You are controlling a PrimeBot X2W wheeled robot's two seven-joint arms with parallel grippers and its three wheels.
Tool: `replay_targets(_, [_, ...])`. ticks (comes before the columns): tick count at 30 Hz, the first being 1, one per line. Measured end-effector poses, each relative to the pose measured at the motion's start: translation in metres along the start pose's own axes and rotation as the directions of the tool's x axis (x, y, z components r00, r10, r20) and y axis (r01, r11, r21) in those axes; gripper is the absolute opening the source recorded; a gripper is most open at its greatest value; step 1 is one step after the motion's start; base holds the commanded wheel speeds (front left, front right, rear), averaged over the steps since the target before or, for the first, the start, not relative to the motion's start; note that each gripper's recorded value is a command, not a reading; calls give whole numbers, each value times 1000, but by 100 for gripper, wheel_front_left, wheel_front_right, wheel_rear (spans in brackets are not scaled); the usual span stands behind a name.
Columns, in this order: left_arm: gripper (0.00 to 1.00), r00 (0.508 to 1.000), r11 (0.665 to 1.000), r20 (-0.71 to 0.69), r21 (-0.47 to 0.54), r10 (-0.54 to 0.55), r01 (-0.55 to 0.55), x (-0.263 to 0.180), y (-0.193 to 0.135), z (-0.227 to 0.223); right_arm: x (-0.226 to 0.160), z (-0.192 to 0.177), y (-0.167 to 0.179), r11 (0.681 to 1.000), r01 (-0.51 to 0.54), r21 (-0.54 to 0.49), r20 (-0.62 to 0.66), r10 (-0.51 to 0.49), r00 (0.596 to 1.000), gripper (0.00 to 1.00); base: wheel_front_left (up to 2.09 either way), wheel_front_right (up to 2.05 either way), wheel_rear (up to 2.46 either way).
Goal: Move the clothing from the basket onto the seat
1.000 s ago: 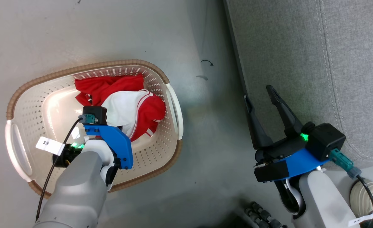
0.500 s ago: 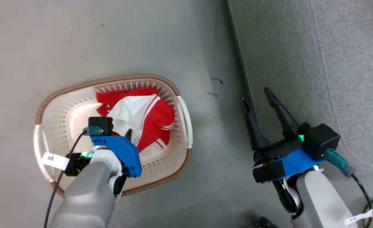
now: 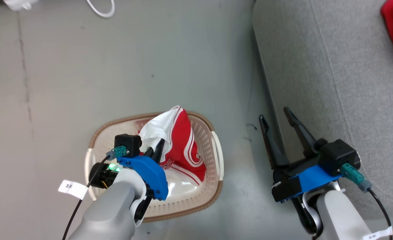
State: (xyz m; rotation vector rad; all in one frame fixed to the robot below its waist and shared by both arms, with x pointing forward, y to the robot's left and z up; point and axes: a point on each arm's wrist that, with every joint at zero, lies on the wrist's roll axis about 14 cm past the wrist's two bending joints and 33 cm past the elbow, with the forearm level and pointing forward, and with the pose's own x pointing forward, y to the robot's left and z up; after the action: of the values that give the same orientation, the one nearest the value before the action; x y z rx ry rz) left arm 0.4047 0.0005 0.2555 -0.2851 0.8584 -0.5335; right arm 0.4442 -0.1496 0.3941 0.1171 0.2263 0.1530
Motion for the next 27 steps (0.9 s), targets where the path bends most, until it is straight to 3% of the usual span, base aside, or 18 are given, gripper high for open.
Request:
replay_targets(13, [0, 962, 991, 259, 119, -86, 56, -56, -41, 79, -27, 43, 27, 998, -53, -18, 80, 54, 995, 100, 0, 0, 0])
replay_targets(27, [0, 865, 933, 427, 340, -262, 115, -100, -110, 170, -44, 60, 52, 993, -112, -26, 110, 114, 987, 100, 0, 0, 0])
